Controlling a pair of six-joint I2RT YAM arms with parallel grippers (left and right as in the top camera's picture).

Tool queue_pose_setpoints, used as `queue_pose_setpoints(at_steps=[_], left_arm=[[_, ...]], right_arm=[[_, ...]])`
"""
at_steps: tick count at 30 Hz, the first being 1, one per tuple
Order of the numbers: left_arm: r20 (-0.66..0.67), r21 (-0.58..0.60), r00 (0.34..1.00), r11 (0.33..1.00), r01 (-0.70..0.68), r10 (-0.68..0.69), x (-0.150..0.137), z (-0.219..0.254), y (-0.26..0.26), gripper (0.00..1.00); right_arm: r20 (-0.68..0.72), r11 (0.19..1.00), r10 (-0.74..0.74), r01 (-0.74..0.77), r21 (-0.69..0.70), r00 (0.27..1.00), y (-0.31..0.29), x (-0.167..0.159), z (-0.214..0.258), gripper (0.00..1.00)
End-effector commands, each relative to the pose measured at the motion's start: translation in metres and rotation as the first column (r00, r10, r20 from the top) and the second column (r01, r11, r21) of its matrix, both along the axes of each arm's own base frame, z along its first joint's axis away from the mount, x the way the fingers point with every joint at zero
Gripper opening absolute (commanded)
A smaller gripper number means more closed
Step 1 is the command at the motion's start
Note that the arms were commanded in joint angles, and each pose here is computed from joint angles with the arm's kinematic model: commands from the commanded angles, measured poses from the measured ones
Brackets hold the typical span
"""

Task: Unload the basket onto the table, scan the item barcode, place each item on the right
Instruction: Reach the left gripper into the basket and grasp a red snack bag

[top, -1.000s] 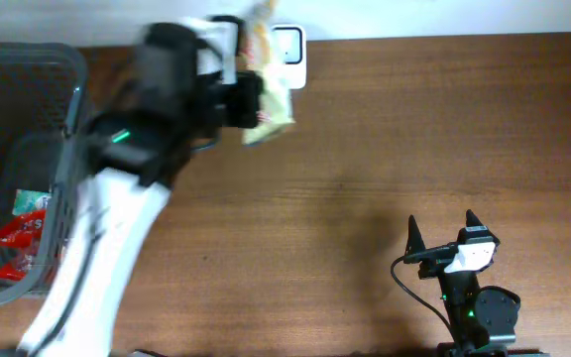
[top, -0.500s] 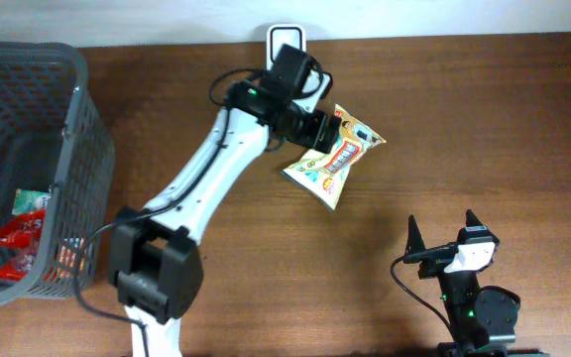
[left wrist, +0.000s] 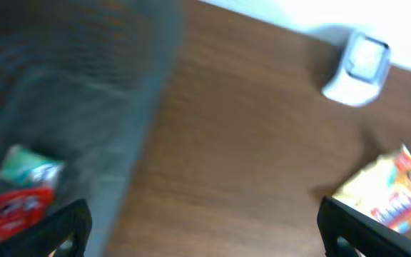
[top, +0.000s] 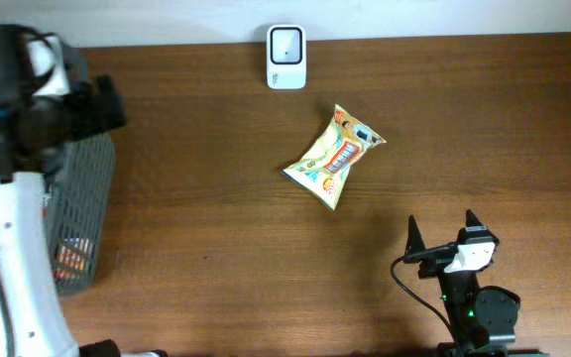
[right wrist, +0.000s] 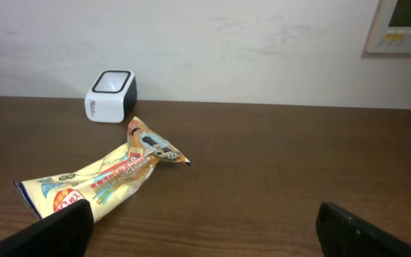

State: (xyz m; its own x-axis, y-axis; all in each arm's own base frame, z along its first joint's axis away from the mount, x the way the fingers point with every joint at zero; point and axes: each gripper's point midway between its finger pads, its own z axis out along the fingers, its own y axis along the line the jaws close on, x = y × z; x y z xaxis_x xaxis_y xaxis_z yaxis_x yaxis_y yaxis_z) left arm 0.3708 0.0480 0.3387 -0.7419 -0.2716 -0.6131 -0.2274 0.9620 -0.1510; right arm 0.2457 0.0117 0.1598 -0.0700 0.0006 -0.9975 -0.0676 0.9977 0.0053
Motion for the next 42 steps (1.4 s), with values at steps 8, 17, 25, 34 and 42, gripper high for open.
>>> queue_pose_setpoints(at_steps=[8, 17, 25, 34, 42], left_arm=[[-0.024, -0.077, 0.842, 0.839, -0.539, 0.539, -0.047, -0.016, 0.145, 0.99], [-0.256, 0.092, 0.668, 0.705, -0.703, 0.699, -0.047, -0.101, 0.19, 0.99], [-0.522, 0.216, 0.496, 0.67, -0.71, 0.694, -0.1, -0.212, 0.196, 0.99], [-0.431, 0.28, 0.548, 0.684, -0.674, 0.717, -0.095, -0.272, 0.215, 0.93], [-0.472, 0.288, 0.545, 0.705, -0.648, 0.693, -0.102, -0.301, 0.21, 0.06]], right_arm=[[-0.003, 1.0, -0.004, 0.004, 0.007, 1.0, 0.0, 0.0, -0.003, 0.98], [-0.003, 1.0, -0.004, 0.004, 0.007, 1.0, 0.0, 0.0, -0.003, 0.98], [-0.003, 1.0, -0.004, 0.004, 0.007, 1.0, 0.0, 0.0, -0.003, 0.98], [-0.003, 1.0, -0.004, 0.004, 0.007, 1.0, 0.0, 0.0, -0.003, 0.98], [-0.003, 1.0, -0.004, 0.004, 0.007, 1.0, 0.0, 0.0, -0.003, 0.98]])
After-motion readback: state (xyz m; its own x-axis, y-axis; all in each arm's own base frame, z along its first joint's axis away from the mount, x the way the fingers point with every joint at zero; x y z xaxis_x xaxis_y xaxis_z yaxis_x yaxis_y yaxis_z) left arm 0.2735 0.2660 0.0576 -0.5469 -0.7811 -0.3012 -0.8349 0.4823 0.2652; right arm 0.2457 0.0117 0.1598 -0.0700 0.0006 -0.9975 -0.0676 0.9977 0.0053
